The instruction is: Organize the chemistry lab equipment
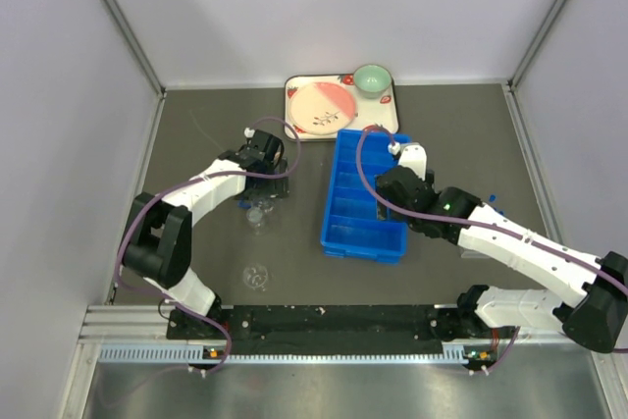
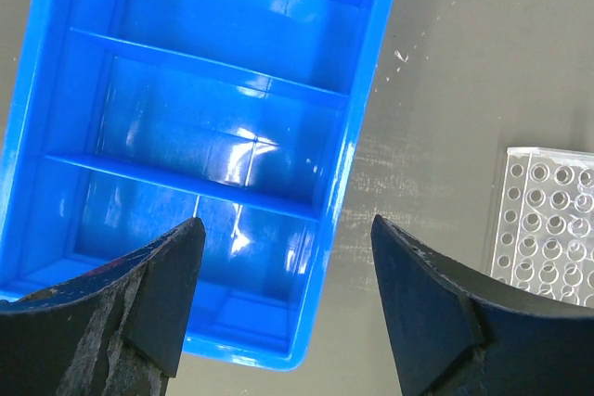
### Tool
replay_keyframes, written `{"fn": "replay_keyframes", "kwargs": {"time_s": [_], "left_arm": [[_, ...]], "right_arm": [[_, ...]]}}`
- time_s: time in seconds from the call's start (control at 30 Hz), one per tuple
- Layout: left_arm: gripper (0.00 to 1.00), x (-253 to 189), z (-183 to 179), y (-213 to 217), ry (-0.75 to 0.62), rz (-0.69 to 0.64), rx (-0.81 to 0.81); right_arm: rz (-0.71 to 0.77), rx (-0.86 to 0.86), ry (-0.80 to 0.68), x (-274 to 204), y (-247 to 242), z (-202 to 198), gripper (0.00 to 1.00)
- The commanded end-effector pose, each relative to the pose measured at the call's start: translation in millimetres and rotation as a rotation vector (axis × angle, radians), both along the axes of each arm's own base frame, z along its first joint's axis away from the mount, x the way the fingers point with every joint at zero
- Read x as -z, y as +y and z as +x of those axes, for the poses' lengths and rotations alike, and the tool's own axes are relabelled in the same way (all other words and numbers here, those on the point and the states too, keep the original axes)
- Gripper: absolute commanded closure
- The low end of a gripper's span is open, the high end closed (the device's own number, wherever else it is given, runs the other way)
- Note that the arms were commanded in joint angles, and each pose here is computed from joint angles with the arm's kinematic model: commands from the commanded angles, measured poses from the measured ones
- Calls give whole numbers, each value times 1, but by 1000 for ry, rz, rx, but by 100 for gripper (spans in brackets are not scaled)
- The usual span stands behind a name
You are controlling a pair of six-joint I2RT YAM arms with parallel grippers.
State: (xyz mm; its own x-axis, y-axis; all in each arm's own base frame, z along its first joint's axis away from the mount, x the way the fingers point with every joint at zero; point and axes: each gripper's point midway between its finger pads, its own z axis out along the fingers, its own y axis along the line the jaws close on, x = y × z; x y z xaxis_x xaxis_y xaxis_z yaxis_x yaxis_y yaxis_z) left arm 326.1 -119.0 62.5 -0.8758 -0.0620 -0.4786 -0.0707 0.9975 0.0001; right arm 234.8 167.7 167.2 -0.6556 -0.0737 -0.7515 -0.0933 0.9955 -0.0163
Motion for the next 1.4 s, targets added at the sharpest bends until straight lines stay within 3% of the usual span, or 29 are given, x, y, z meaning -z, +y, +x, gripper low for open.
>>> {"fn": "replay_keyframes", "kwargs": {"time_s": [0.0,0.33,0.43,0.53,0.8,0.93,1.37], "left_arm": [[3,7,2,-2,4,-15,-16],[5,14,2,-4,29,-21,-14],[8,14,2,-4,29,-25,-14],[14,14,1,-3,32,-26,-15],[52,6,-3,-5,52,-38,-1],[66,-4,-3,-5,38,-47,1],[72,-103,14,-29,-125,-145,80]], "right_arm": [[36,-14,-31,-8,4,0,27],[34,-18,-30,-7,3,-1,27],[38,-18,-34,-8,3,-1,31],[38,-17,-33,-8,3,-1,35],[45,-17,-28,-5,5,-1,36],[48,-19,-25,-5,5,-2,36],[56,-21,-31,-7,4,-3,36]]}}
